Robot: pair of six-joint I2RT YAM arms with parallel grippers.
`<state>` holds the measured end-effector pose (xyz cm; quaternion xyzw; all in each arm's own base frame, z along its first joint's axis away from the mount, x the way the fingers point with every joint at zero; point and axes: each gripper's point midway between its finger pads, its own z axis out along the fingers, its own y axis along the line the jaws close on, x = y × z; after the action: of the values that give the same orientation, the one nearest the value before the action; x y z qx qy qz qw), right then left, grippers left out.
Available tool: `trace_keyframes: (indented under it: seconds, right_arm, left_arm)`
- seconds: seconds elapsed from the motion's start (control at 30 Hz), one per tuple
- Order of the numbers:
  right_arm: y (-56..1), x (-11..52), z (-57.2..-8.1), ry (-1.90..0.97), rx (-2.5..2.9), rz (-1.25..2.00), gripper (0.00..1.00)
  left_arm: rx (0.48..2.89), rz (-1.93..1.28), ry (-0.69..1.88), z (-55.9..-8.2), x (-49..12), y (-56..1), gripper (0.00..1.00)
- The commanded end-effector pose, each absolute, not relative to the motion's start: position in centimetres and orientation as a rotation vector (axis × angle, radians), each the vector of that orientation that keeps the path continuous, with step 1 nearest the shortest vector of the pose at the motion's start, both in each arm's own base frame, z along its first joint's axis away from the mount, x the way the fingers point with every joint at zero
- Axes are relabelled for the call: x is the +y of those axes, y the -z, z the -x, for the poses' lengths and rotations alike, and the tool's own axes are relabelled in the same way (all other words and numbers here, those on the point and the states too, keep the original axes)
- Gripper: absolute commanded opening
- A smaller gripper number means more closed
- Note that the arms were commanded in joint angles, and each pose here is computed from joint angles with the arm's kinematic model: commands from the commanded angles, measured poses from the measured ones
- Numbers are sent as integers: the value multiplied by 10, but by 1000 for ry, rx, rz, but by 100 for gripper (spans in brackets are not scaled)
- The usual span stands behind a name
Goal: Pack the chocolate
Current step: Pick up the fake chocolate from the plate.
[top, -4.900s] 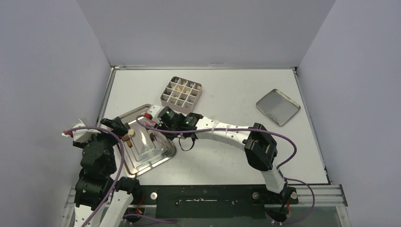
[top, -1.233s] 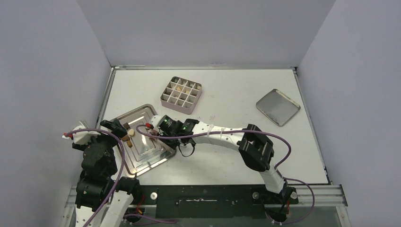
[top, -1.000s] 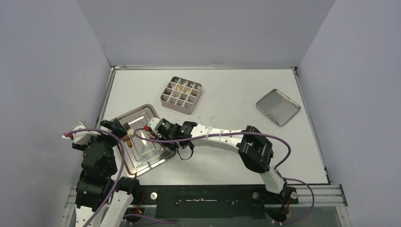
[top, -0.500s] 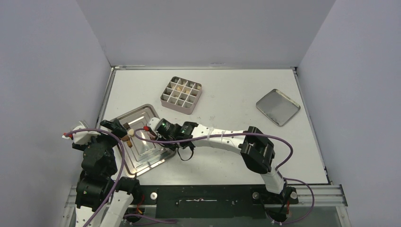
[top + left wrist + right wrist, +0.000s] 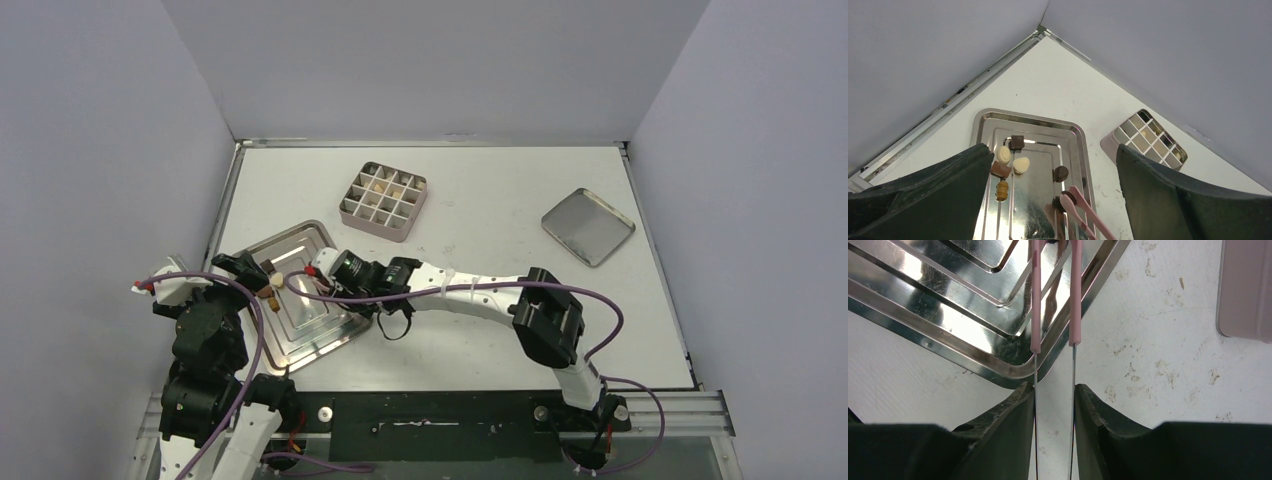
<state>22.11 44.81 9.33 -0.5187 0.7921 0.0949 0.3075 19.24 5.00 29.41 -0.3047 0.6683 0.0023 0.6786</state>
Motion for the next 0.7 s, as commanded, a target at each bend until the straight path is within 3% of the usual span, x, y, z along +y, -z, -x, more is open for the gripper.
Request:
trace_keyframes:
  seconds: [0.0,0.3,0.67]
  right_arm:
    - [-161,451,-234,-315,1977,1242,0]
    - [-181,429,-260,-292,1986,1150,0]
    - [-201,353,-328,-194,2057,924,0]
  left_arm:
    - [1458,678,3,-193,51,-305,93]
    - [1458,672,9,-194,50,-305,93]
    - [1458,661,15,-195,48,-305,93]
